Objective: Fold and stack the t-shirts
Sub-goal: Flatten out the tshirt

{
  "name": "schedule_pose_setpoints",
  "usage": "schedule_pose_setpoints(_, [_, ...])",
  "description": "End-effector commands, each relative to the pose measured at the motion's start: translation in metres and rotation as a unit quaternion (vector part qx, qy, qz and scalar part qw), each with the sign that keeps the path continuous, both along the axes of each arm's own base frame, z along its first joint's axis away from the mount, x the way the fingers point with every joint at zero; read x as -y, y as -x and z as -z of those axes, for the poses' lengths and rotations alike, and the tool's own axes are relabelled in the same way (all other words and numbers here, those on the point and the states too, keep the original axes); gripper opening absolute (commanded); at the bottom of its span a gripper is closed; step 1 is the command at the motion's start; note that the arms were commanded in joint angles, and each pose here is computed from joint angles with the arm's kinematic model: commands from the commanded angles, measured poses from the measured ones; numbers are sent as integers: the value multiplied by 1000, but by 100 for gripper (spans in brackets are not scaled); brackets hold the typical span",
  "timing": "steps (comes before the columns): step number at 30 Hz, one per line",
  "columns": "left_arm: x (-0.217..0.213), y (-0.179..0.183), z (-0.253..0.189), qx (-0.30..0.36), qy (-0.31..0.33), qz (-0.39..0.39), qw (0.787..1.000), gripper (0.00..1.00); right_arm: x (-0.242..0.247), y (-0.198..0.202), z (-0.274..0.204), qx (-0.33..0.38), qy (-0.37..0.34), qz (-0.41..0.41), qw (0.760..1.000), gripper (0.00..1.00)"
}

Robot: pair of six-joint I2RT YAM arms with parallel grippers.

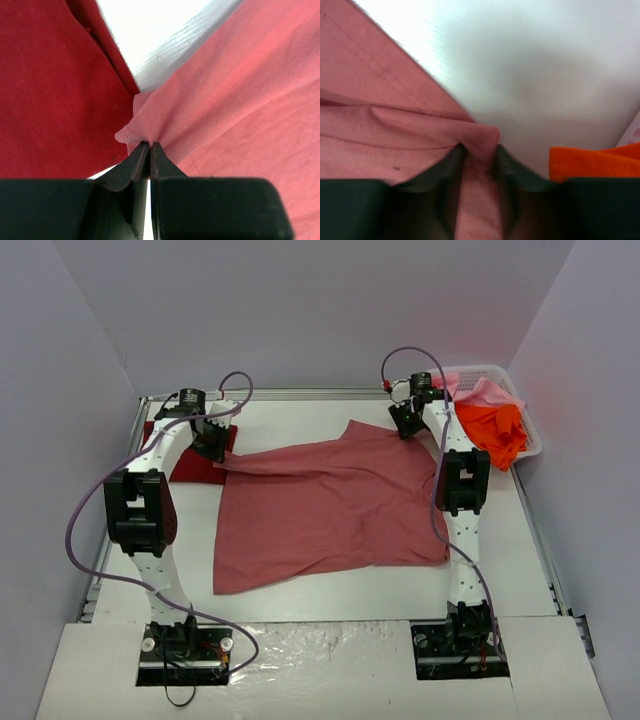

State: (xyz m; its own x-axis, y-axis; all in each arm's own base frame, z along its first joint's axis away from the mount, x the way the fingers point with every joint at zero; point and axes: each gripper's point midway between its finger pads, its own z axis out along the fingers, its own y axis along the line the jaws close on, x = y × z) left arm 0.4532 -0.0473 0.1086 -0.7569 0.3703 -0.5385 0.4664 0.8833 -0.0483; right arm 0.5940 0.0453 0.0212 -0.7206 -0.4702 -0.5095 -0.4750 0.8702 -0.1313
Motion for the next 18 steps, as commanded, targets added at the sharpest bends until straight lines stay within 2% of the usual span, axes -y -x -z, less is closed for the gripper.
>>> schedule_pose_setpoints(1, [-5, 0, -24, 27, -1, -2, 1000, 3, 4, 14, 28, -40, -1, -1, 999, 15])
schedule_pose_setpoints(4, [-4, 1, -21, 24, 2, -3, 1000, 2, 1, 16, 26, -41, -5, -7, 999, 0])
schedule_pose_setpoints(8, [-4, -1, -21, 27, 3, -10, 1000, 2, 3, 13, 8, -26, -2, -4, 1000, 0])
schedule_pose_setpoints(11, [-7, -8, -27, 36, 1, -27, 999, 2, 4, 7, -26, 6, -1, 2, 1000, 0])
schedule_pose_setpoints(14, [-11, -33, -59, 78, 3, -64, 995, 2, 4, -3, -82, 63, -3, 5, 998, 0])
schedule_pose_setpoints(17, [-15, -50, -90, 120, 10, -95, 988, 2, 7, -10, -154, 137, -2, 13, 991, 0])
schedule_pose_setpoints(18, [-15, -55, -117, 149, 16, -105, 983, 3, 8, -8, -192, 173, -7, 18, 985, 0])
